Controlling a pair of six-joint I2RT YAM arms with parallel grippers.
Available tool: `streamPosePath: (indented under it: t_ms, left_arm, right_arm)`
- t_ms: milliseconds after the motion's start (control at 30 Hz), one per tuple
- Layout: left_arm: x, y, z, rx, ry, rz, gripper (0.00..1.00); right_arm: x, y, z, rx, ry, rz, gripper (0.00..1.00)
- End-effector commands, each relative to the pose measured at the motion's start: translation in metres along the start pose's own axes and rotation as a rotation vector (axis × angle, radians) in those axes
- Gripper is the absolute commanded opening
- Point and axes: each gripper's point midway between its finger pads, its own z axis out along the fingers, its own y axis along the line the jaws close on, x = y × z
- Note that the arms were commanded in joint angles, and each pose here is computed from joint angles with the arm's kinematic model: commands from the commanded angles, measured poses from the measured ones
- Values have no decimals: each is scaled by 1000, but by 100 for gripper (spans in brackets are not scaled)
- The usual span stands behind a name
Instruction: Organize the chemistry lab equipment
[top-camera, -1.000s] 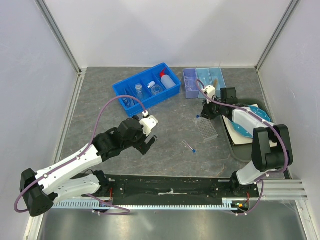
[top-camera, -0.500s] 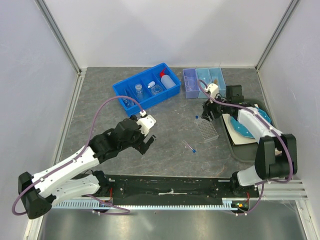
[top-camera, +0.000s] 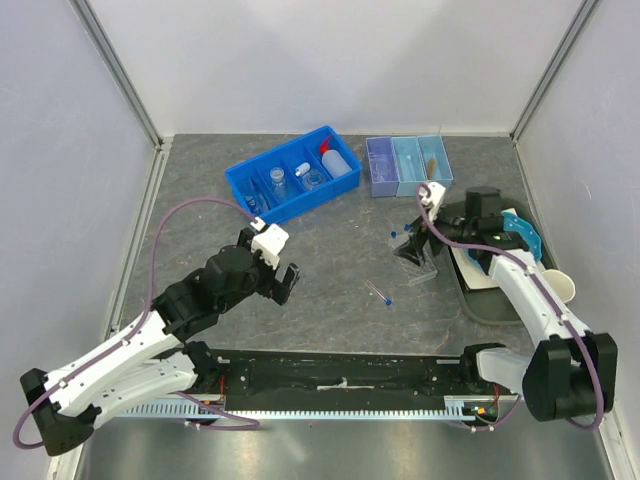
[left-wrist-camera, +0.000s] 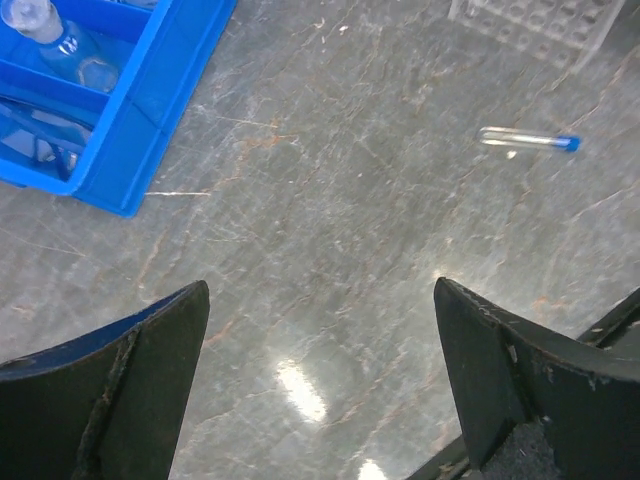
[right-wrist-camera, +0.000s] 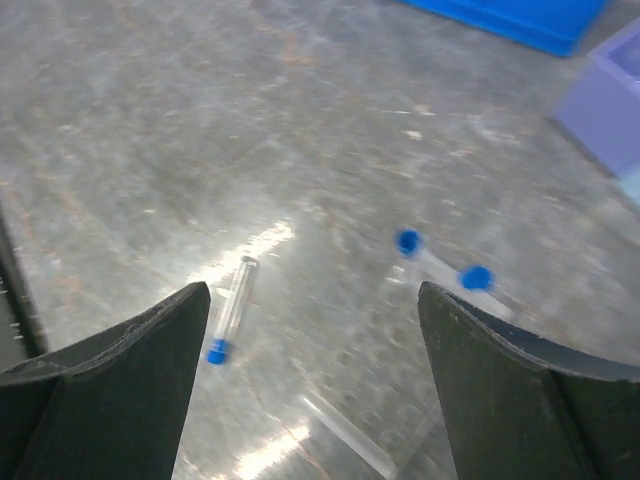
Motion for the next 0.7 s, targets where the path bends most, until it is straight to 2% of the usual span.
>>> streamPosePath:
  t_ms: [0, 33, 100, 133, 200, 233, 267, 333, 467, 667]
  left_arm:
    - [-23, -17, -4, 58, -89, -305, 100]
    - [-14, -34, -5, 123, -67, -423, 100]
    - [-9, -45, -6, 173, -74, -544, 97]
    - [11, -51, -1, 171, -33, -653, 96]
    - [15, -51, -8, 182, -81, -755, 96]
    - [32, -51, -4, 165, -69, -821, 96]
    - [30, -49, -10, 174, -115, -857, 96]
    - [42, -44, -10, 150, -132, -915, 96]
    - [43, -34, -17, 118, -188, -957, 96]
    - [49, -30, -13, 74, -150, -924, 96]
  right_arm:
    - [22, 34, 28, -130, 117, -10, 91]
    - [26, 48, 37, -167, 151, -29, 90]
    - [36, 53, 46, -179, 208, -75, 89]
    - [43, 60, 51, -174, 254, -114, 89]
    - [53, 62, 58, -172, 303, -150, 89]
    - [59, 65, 61, -164, 343, -177, 88]
    - [66, 65, 64, -163, 375, -185, 87]
    - [80, 62, 69, -136, 451, -228, 86]
    - [106, 62, 76, -128, 583, -280, 81]
    - [117, 66, 81, -116, 620, -301, 75]
